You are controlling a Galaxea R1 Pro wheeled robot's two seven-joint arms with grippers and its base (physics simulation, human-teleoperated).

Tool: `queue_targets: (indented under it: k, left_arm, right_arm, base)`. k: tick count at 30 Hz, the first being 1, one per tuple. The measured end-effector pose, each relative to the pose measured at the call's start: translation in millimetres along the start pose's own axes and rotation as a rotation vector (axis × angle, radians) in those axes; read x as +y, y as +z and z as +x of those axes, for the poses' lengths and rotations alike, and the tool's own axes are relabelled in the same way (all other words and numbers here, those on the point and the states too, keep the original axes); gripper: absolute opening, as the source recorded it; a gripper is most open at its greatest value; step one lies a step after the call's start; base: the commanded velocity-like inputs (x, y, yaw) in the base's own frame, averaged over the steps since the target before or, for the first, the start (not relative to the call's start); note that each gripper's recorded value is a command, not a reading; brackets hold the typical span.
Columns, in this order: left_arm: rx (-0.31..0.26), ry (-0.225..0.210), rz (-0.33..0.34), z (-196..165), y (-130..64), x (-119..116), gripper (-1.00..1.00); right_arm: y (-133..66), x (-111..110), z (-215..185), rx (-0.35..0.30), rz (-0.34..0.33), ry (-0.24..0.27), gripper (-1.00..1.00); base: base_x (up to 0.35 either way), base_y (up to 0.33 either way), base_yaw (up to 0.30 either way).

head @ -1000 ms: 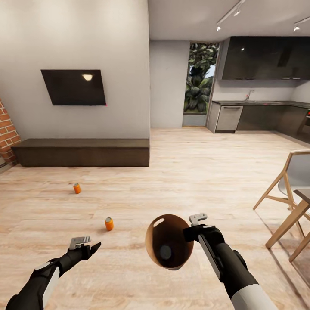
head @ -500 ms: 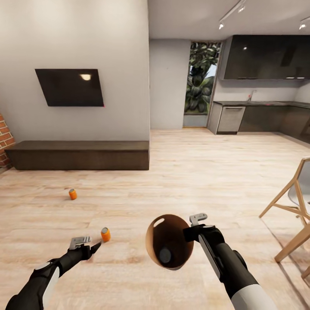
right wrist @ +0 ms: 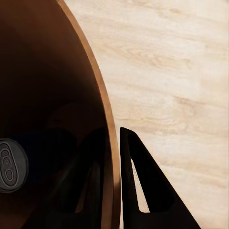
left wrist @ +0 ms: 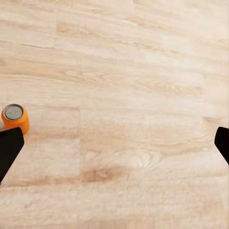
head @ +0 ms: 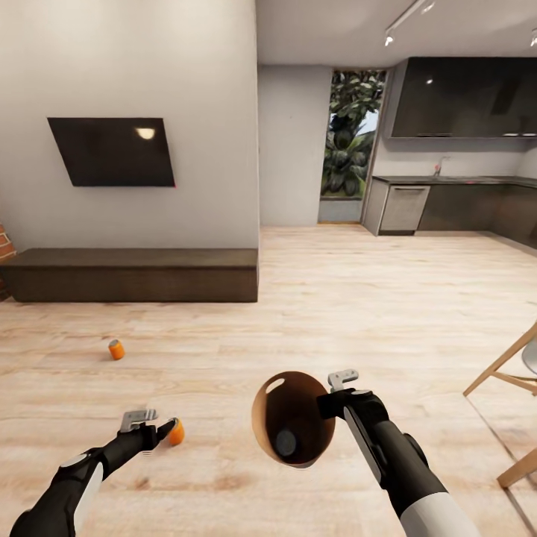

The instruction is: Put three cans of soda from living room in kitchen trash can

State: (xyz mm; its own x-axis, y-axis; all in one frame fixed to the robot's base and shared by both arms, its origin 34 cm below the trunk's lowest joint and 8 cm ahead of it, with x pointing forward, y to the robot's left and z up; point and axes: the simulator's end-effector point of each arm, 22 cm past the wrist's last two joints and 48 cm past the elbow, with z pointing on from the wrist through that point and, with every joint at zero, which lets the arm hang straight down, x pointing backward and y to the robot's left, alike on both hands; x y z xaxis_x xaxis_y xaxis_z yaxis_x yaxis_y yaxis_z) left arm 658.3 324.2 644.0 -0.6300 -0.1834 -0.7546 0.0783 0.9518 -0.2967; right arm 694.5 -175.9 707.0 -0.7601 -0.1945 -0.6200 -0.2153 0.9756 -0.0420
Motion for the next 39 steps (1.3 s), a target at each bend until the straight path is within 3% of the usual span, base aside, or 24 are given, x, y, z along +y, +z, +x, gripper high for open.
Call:
queue_targets:
  k: [11, 23, 34, 39]
  left_arm:
    - [0.001, 0.0, 0.0, 0.2, 0.0, 0.0, 1.0]
    - [0.001, -0.001, 0.0, 0.3, 0.0, 0.0, 1.0]
    - [0.001, 0.0, 0.0, 0.2, 0.0, 0.1, 1.0]
    - [-0.001, -0.001, -0.002, -0.1, -0.1, 0.7, 1.0]
  right_arm:
    - [0.0, 0.3, -0.2, 0.0, 0.003, -0.005, -1.0]
    - [0.0, 2.7, -0.5, -0.001, -0.004, 0.001, -1.0]
    - [0.0, 2.3, -0.5, -0.001, -0.003, -0.001, -1.0]
    - [0.0, 1.2, -0.6, -0.001, 0.002, -0.005, -1.0]
  base:
    - [0.339, 0.054, 0.004]
    - [0.312, 0.168, 0.176]
    - [0.321, 0.119, 0.024]
    - [0.12, 0.004, 0.0]
